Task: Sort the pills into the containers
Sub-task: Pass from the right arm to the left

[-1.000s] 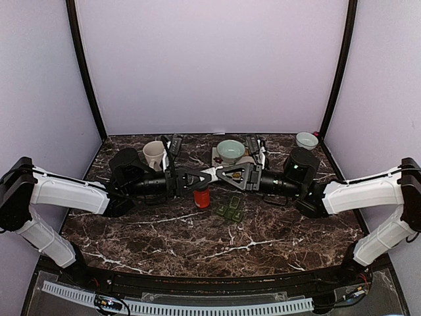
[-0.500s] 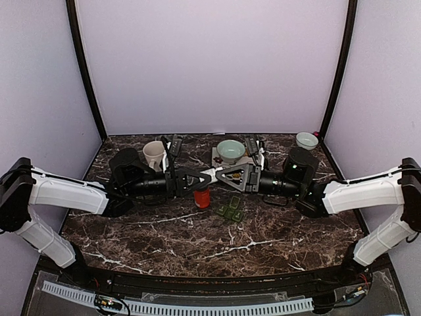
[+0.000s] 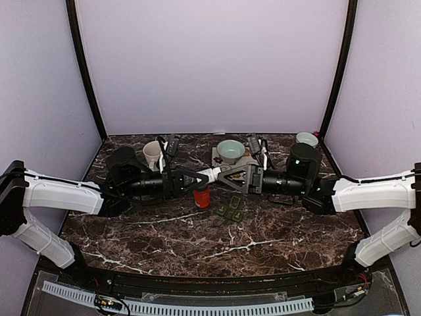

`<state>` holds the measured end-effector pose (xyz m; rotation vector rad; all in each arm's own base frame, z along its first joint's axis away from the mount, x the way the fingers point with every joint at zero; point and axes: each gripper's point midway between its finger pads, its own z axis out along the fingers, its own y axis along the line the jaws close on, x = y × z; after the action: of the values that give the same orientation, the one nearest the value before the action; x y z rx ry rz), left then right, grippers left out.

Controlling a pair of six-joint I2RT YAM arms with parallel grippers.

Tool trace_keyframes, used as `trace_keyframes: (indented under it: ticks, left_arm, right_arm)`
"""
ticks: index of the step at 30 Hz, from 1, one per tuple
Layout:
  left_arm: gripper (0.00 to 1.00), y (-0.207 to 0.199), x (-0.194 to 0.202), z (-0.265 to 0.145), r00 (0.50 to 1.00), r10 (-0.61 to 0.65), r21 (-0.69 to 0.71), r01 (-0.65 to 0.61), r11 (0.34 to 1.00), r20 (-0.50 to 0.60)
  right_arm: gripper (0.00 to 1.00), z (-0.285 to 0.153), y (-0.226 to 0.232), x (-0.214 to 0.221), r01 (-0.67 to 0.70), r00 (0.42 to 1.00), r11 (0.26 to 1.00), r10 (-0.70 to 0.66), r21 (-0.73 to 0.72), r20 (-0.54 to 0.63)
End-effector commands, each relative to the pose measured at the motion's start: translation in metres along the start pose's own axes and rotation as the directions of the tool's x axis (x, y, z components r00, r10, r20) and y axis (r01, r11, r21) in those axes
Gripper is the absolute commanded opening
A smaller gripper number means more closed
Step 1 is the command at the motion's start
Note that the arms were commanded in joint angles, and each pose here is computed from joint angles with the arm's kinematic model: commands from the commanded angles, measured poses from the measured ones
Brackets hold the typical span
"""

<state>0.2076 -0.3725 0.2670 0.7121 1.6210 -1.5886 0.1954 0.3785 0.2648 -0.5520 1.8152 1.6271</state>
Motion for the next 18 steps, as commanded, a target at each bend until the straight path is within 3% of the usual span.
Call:
trace_keyframes:
  ticks: [1, 5, 8, 12, 15, 18]
  left_arm:
    - [0.10, -0.005, -0.007, -0.010, 0.999, 0.044, -0.005, -0.044, 0.999, 0.016]
    - [0.06, -0.005, -0.010, -0.017, 0.998, 0.055, -0.019, -0.055, 0.998, 0.009]
    - [0.00, -0.004, -0.011, -0.021, 0.998, 0.061, -0.030, -0.061, 0.998, -0.006]
    - [0.00, -0.003, -0.011, -0.024, 0.998, 0.060, -0.030, -0.061, 0.998, -0.025]
    - [0.00, -0.005, -0.010, -0.024, 0.997, 0.056, -0.011, -0.057, 0.998, -0.046]
    - [0.00, -0.007, -0.008, -0.023, 0.996, 0.053, 0.005, -0.053, 0.999, -0.070]
  right_arm:
    - [0.68, -0.005, 0.012, -0.011, 0.104, 0.995, 0.994, -0.104, 0.030, 0.010]
    - [0.67, -0.015, -0.002, -0.022, 0.231, 0.971, 0.951, -0.238, 0.206, 0.008]
    - [0.65, -0.024, -0.009, -0.039, 0.353, 0.928, 0.877, -0.373, 0.326, -0.002]
    - [0.64, -0.033, -0.019, -0.069, 0.466, 0.855, 0.747, -0.519, 0.474, -0.024]
    - [0.54, -0.036, -0.025, -0.092, 0.487, 0.808, 0.667, -0.590, 0.564, 0.000]
    - [0.46, -0.035, -0.015, -0.111, 0.475, 0.781, 0.676, -0.619, 0.563, 0.084]
